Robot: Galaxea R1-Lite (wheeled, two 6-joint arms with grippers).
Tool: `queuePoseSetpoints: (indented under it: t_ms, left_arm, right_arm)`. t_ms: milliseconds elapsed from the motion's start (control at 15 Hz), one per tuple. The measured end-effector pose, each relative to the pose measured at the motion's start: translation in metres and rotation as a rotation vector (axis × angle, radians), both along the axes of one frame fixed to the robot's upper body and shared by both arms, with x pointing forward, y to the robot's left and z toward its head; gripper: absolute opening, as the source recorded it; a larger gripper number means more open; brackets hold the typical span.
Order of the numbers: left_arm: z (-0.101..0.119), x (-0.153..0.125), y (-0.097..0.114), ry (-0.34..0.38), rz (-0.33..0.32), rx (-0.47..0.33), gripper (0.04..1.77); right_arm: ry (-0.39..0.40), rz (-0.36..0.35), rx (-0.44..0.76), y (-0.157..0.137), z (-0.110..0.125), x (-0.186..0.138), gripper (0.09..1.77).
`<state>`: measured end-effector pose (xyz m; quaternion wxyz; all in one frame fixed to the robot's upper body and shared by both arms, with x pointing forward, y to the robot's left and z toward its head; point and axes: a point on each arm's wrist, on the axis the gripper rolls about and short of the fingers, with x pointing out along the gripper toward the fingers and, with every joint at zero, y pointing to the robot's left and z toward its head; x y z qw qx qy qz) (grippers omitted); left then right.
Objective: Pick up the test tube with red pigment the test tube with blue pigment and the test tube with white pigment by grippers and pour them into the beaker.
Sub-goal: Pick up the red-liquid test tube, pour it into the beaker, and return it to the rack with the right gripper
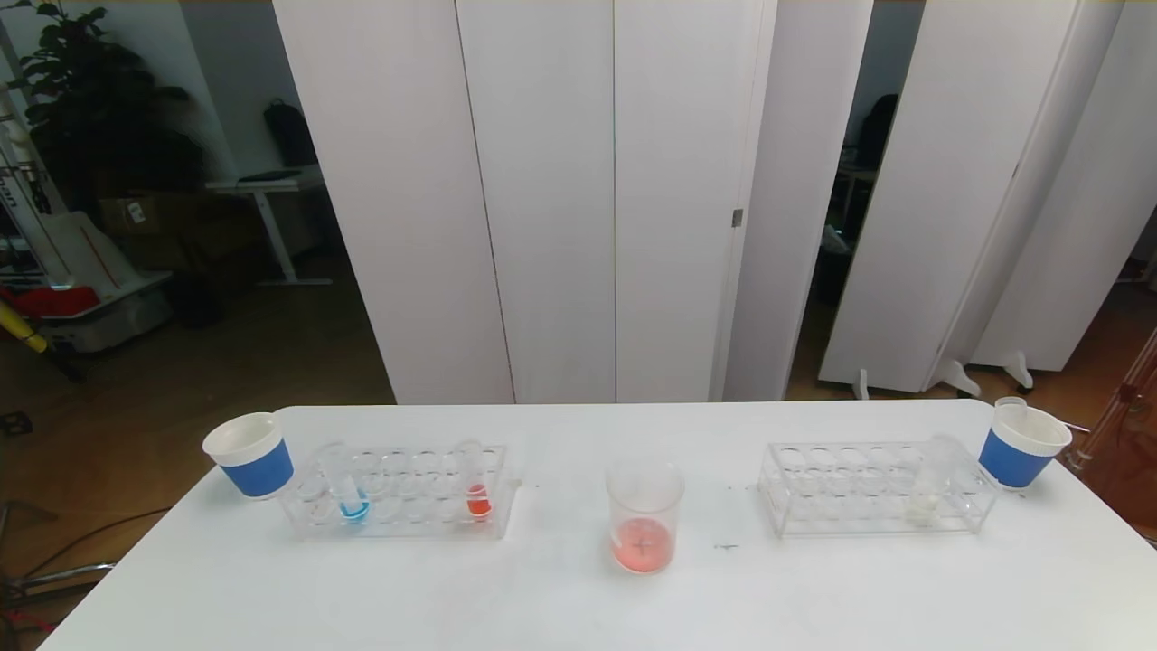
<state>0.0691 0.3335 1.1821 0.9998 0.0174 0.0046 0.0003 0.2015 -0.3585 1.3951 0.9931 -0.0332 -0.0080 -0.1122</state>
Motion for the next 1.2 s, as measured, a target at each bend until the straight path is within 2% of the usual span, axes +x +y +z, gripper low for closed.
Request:
queuePoseSetpoints:
  t_ms: [267, 467, 600, 800, 1200]
  left_arm:
    - [0.000, 0.000, 0.000, 0.000, 0.000, 0.000, 1.75]
    - [0.000, 0.000, 0.000, 0.000, 0.000, 0.000, 1.75]
    - [0.000, 0.000, 0.000, 0.000, 0.000, 0.000, 1.75]
    - [0.000, 0.000, 0.000, 0.000, 0.000, 0.000, 1.75]
    - [0.000, 0.000, 0.000, 0.000, 0.000, 0.000, 1.75]
  right_arm:
    - [-0.085, 0.086, -0.061, 0.019, -0.001, -0.087, 1.75]
    - [-0.131, 0.137, -0.070, 0.023, -0.023, -0.147, 1.75]
    - [-0.132, 0.126, -0.047, 0.021, -0.048, -0.175, 1.75]
    - [-0.110, 0.121, 0.003, 0.020, -0.089, -0.181, 1.75]
    - [0.003, 0.149, 0.059, 0.020, -0.166, -0.151, 1.75]
